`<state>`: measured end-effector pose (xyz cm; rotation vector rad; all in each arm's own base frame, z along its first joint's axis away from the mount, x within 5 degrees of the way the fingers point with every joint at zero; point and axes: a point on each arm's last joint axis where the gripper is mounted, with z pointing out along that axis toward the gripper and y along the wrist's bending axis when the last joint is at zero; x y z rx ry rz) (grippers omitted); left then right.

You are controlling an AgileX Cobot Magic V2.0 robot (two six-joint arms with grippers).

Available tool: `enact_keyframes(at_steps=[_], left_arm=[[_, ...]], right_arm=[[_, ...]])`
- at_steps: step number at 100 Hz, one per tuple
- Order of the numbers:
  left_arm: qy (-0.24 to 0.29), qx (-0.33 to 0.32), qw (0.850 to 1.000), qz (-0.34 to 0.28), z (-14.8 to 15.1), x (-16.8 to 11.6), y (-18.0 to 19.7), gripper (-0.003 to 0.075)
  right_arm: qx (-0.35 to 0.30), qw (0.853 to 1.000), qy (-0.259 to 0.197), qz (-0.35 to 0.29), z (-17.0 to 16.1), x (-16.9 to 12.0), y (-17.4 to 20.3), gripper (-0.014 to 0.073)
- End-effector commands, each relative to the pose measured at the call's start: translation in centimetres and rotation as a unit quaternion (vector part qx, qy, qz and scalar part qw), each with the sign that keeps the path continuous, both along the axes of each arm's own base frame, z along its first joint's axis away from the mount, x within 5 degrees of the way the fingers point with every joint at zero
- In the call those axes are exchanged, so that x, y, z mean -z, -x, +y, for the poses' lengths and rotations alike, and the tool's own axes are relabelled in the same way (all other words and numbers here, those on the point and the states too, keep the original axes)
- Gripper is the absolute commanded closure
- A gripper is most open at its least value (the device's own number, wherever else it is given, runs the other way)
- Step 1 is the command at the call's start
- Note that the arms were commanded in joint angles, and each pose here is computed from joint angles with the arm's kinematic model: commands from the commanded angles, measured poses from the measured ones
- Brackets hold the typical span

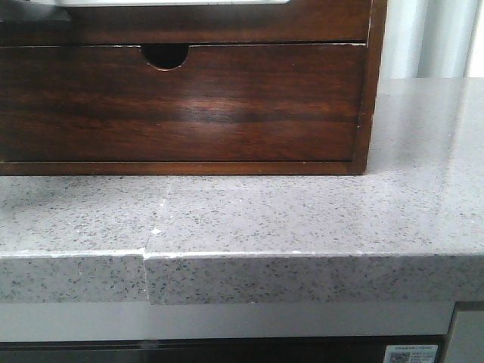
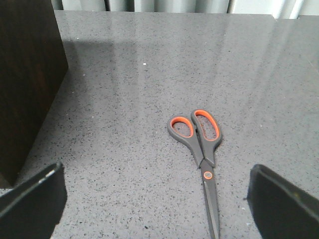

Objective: Put scissors in drawer with both arms
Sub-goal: 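Pull the drawer open toward the robot with the left gripper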

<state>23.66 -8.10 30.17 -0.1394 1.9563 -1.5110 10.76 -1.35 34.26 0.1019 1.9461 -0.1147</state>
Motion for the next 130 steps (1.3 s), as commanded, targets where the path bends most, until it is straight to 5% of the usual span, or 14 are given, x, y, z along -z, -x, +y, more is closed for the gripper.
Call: enact_keyframes(at_steps=[1, 30, 62, 130], left_arm=[[0.061, -0.007, 0.998, -0.030, 0.0, -2.3, -0.2, 0.0373], [0.061, -0.008, 0.998, -0.028, 0.1, -2.2, -0.3, 0.0561], [0.041, 0.037, 0.998, -0.034, -0.4, -1.9, 0.5, 0.0682], [0.002, 0.056, 0.992, -0.110, -0.1, 0.6, 12.6, 0.0741]], right_arm=[[-0.006, 0.999, 0.009, -0.052, 0.0, -1.8, -0.3, -0.0074], [-0.006, 0.999, 0.009, -0.052, 0.0, -1.8, -0.3, -0.0074], [-0.006, 0.999, 0.009, -0.052, 0.0, -1.8, -0.3, -0.0074], [-0.005, 0.999, 0.008, -0.048, 0.0, -1.7, -0.3, -0.0074]])
